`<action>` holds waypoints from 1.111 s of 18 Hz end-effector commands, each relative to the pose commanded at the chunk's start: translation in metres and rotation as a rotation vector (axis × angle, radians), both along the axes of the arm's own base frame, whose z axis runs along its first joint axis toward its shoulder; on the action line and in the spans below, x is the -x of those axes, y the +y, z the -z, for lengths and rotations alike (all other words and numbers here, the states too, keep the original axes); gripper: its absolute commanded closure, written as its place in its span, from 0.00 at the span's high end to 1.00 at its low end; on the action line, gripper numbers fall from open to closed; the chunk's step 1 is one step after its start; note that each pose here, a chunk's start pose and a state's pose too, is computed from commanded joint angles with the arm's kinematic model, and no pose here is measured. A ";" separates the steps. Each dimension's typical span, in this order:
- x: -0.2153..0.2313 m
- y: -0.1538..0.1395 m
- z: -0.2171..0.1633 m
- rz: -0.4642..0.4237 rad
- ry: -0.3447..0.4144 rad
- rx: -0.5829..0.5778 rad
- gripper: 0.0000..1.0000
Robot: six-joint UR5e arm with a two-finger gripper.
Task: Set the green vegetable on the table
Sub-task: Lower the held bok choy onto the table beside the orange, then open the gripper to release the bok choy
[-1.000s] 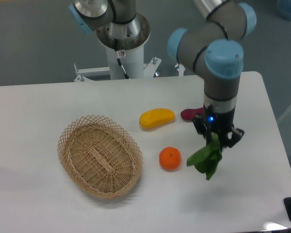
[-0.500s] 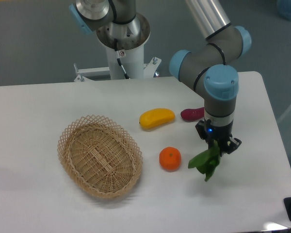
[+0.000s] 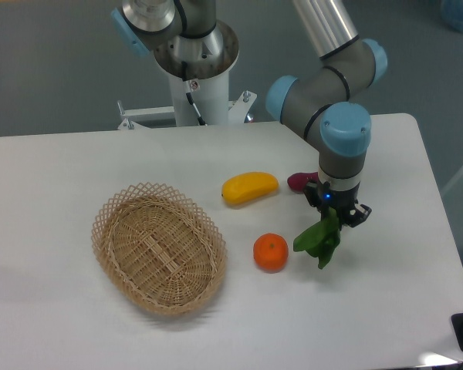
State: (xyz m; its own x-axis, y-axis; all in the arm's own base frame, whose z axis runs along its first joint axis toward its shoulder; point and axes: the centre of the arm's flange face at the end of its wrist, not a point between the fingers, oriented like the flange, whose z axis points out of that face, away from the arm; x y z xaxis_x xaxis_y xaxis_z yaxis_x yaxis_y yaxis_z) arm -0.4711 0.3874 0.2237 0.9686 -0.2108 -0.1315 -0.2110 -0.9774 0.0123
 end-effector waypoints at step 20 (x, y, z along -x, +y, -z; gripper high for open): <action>0.019 0.009 -0.049 -0.003 0.086 -0.036 1.00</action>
State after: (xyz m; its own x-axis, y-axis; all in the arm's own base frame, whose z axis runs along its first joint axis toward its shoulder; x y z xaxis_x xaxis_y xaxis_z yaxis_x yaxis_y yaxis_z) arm -0.4901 0.3963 0.2729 0.9540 -0.2016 -0.2220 -0.2079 -0.9781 -0.0050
